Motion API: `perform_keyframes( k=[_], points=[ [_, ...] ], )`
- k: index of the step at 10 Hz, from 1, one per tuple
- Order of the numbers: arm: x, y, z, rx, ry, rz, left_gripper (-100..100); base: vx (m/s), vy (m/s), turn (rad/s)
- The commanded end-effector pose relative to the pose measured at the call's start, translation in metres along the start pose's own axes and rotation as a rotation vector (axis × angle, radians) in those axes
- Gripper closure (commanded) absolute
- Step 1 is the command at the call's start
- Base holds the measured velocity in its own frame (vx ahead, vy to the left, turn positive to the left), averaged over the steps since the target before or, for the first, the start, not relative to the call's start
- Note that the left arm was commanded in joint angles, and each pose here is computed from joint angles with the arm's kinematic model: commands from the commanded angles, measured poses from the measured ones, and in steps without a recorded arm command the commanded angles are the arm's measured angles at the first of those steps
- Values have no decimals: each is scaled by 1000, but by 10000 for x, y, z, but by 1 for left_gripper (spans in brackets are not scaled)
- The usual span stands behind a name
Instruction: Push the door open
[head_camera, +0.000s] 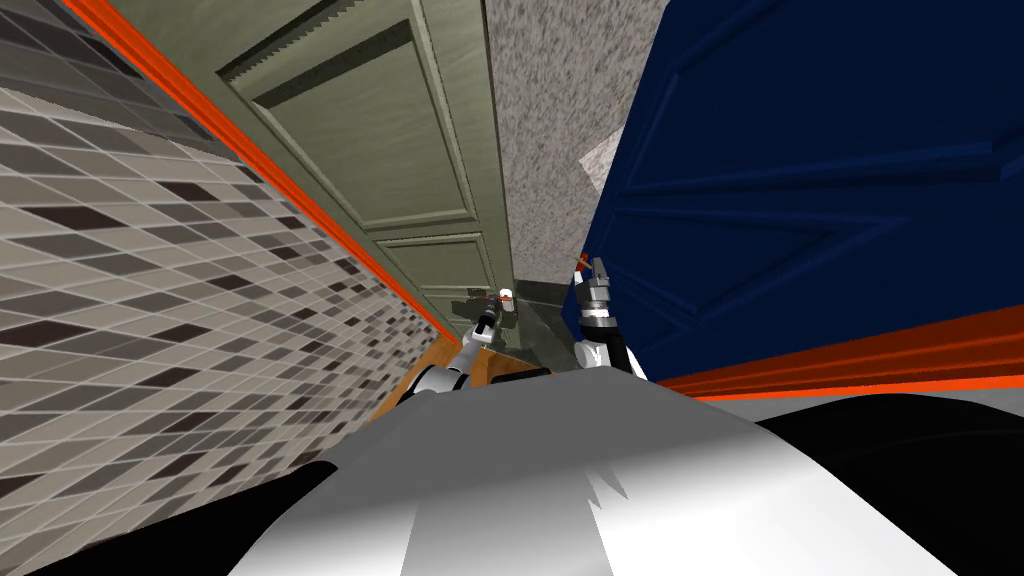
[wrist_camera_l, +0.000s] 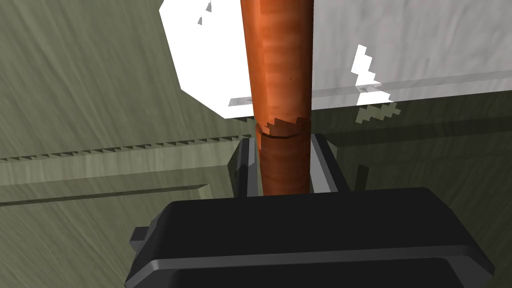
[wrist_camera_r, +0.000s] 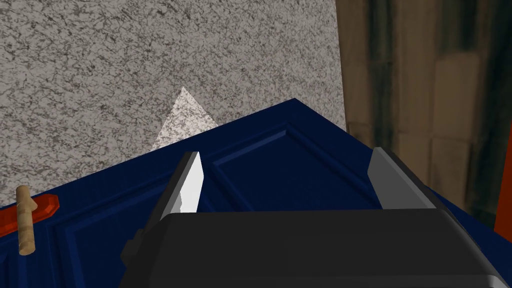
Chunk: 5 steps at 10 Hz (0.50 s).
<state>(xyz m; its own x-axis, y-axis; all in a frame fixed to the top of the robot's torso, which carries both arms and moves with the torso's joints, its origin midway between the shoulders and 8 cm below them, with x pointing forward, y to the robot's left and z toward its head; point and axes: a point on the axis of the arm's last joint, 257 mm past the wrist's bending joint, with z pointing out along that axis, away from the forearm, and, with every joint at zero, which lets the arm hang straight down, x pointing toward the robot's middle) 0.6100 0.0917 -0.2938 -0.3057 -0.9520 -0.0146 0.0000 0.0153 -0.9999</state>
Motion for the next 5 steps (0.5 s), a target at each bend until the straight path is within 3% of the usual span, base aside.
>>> perform_keyframes(
  k=[1,5],
  points=[
    [-221,8,-23,4,-35,8,100,114,-114,45],
    [-565,5,-66,3,-100,8,100,153,-165,82]
  ],
)
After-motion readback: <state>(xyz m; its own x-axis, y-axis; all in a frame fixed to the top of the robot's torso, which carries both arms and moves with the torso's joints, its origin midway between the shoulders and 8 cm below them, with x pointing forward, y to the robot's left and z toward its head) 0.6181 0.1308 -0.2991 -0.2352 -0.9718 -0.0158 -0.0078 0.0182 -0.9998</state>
